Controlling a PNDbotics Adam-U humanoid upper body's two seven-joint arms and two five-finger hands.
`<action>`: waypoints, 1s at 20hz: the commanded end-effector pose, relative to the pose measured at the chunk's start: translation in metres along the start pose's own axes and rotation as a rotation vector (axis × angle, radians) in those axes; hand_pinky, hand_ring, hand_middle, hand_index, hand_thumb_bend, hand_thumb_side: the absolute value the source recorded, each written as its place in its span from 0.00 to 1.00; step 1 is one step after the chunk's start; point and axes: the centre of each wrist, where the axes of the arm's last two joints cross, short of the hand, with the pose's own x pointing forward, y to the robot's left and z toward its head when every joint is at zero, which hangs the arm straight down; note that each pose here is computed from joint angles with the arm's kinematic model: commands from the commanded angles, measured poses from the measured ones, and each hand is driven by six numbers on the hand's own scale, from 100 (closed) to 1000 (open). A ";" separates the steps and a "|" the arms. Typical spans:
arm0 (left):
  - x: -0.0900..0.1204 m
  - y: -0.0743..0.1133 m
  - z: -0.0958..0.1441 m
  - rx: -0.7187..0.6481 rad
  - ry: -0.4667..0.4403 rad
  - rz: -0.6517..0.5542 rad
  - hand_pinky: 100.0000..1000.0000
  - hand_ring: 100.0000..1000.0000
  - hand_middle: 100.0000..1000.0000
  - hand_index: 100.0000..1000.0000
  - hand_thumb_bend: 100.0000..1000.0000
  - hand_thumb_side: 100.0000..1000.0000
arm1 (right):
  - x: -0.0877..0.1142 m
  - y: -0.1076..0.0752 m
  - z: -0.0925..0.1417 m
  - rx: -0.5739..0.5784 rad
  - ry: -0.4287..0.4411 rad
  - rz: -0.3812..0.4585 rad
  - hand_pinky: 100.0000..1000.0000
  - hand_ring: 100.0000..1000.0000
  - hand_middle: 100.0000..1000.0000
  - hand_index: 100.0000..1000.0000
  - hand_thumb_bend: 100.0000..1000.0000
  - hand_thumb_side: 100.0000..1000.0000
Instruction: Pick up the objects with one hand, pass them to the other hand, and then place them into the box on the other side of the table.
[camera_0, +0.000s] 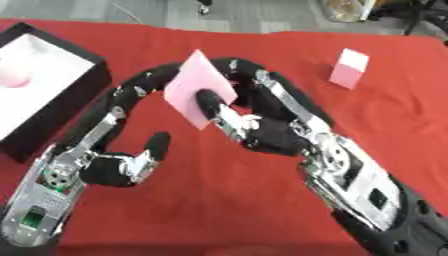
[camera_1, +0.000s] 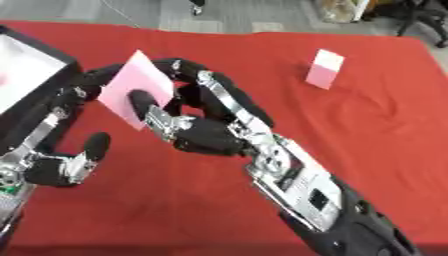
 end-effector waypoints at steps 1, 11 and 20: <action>0.003 0.001 -0.011 -0.010 0.005 0.080 0.83 1.00 0.89 1.00 0.03 0.69 | 0.004 0.004 -0.002 0.031 -0.023 0.018 0.59 0.19 0.14 0.29 0.00 0.39; -0.007 0.006 -0.016 0.044 0.176 0.264 0.82 1.00 0.89 1.00 0.13 0.75 | -0.001 0.003 0.001 0.021 -0.027 0.092 0.59 0.18 0.13 0.28 0.00 0.37; -0.004 0.005 -0.020 -0.015 0.238 0.277 0.81 1.00 0.88 1.00 0.13 0.77 | -0.001 0.003 0.000 0.002 -0.024 0.112 0.59 0.18 0.12 0.27 0.00 0.37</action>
